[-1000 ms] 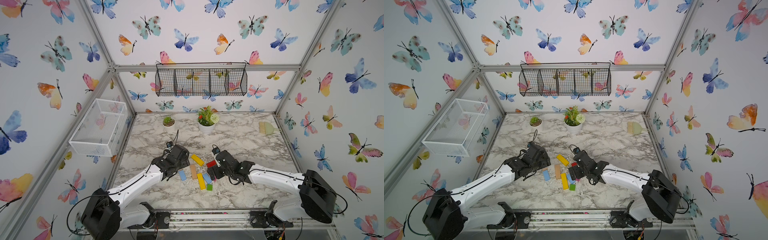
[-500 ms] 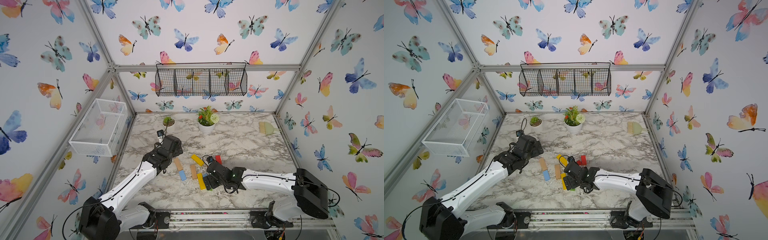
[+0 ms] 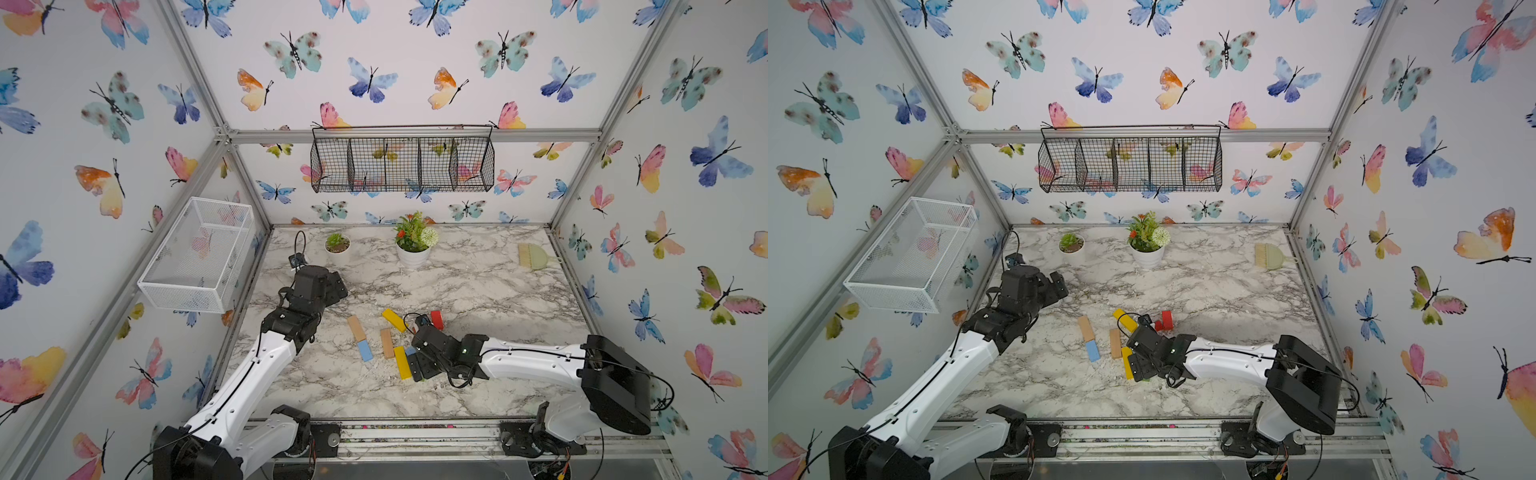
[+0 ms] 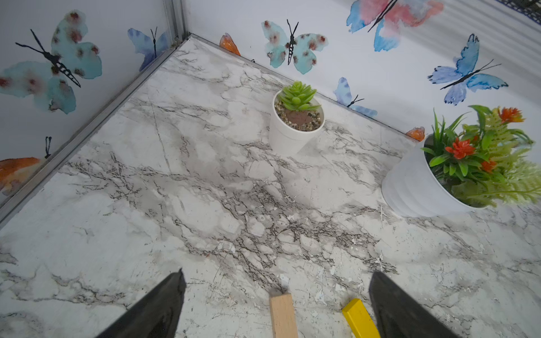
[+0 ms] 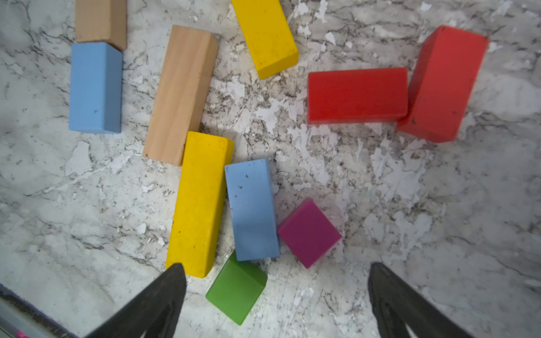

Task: Assemble the letter v with building blocks
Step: Pick up the building block from the center of the board.

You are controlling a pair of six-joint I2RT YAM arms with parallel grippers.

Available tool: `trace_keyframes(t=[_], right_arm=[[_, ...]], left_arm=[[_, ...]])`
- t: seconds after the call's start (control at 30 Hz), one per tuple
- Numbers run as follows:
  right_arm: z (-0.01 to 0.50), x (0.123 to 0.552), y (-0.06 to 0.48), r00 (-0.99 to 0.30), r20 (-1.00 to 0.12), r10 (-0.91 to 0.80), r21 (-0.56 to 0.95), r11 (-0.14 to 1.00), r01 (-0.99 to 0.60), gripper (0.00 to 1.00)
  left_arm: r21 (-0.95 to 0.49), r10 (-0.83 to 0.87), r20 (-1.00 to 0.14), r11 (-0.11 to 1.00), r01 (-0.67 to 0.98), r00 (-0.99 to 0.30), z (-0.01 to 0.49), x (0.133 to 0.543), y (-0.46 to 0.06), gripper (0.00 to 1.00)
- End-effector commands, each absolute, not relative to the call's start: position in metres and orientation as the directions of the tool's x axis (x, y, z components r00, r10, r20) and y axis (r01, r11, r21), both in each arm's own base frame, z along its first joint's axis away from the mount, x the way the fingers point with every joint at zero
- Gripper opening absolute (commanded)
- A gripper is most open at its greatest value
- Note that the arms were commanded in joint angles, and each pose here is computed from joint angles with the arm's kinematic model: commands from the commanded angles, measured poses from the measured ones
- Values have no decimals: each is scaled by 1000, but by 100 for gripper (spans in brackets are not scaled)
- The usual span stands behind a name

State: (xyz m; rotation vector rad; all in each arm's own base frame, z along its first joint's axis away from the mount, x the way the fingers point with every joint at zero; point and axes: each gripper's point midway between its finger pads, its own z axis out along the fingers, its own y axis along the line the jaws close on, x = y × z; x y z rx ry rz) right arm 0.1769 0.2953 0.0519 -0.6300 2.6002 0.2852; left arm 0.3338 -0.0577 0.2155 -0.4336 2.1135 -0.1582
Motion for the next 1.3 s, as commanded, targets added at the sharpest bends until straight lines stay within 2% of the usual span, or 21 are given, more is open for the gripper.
trace_keyframes(t=[0.0, 0.5, 1.27], right_arm=[[48, 176, 292, -809, -446, -383, 66, 887, -456, 99], [39, 171, 296, -815, -407, -413, 61, 878, -475, 97], [14, 169, 272, -836, -315, -450, -83, 890, -448, 97]], left_arm=[[-280, -348, -800, 937, -208, -490, 219, 334, -59, 98], [-279, -339, -795, 941, -194, -503, 214, 333, -60, 99], [-283, -337, -795, 941, -184, -505, 213, 333, -61, 98]])
